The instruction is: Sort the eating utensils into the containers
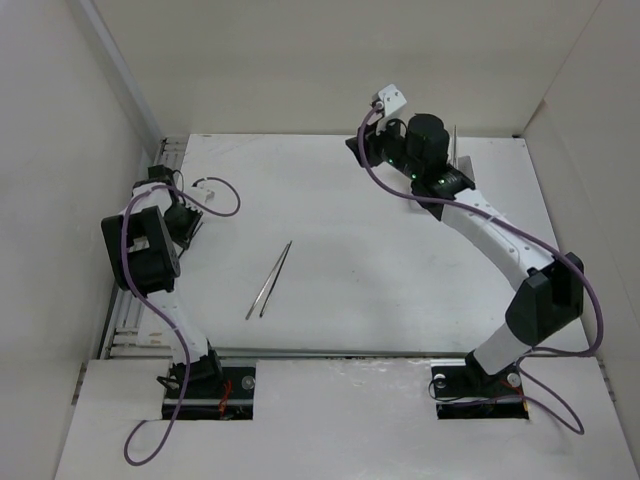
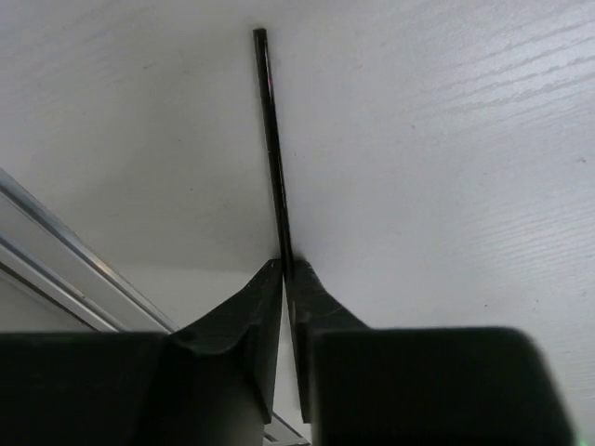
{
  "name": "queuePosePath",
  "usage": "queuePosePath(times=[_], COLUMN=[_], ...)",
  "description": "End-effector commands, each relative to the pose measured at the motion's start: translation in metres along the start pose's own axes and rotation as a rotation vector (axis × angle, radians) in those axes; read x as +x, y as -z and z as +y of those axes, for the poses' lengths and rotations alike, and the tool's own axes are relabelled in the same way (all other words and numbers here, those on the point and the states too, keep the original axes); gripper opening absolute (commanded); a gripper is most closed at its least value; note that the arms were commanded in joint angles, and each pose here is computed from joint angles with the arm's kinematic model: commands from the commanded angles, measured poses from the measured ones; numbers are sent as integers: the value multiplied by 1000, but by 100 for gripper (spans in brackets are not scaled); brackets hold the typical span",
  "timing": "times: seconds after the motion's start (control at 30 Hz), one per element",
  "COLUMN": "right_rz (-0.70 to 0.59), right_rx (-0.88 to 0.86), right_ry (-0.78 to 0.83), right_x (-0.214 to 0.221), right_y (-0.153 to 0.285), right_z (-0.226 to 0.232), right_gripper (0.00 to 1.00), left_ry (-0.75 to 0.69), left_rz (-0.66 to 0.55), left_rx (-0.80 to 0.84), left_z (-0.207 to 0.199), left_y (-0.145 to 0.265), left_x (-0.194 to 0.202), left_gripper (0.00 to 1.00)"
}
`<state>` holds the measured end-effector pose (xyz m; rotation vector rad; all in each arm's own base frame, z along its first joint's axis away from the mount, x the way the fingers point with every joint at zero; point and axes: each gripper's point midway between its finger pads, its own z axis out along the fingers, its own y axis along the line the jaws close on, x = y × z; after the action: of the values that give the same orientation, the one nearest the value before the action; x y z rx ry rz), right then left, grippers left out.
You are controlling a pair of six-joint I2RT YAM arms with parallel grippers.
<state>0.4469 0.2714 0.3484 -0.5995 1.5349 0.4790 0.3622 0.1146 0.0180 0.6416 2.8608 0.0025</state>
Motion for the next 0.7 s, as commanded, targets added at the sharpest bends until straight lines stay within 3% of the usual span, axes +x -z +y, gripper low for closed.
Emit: queuePosePath(times=[0.0, 0.03, 0.23, 0.43, 0.67], right_rz=[-79, -86, -87, -74, -61], right_rx=[38, 29, 58, 58, 83], right_ry=[16, 8, 7, -23, -43], right_x=[-32, -34, -34, -25, -15], right_y=[13, 17, 35, 46, 61], right_z=[5, 11, 11, 17, 22], right_gripper=[49, 49, 49, 48, 47], left_ry=[-50, -30, 52, 104, 153], left_rz=[55, 66, 20, -273, -491], left_rx=[10, 4, 92, 274, 371], left_z=[-2, 3, -12, -34, -44], left_y=[-32, -35, -33, 27, 91], left_x=[16, 19, 4, -86, -145], left_gripper=[6, 0, 0, 0, 0])
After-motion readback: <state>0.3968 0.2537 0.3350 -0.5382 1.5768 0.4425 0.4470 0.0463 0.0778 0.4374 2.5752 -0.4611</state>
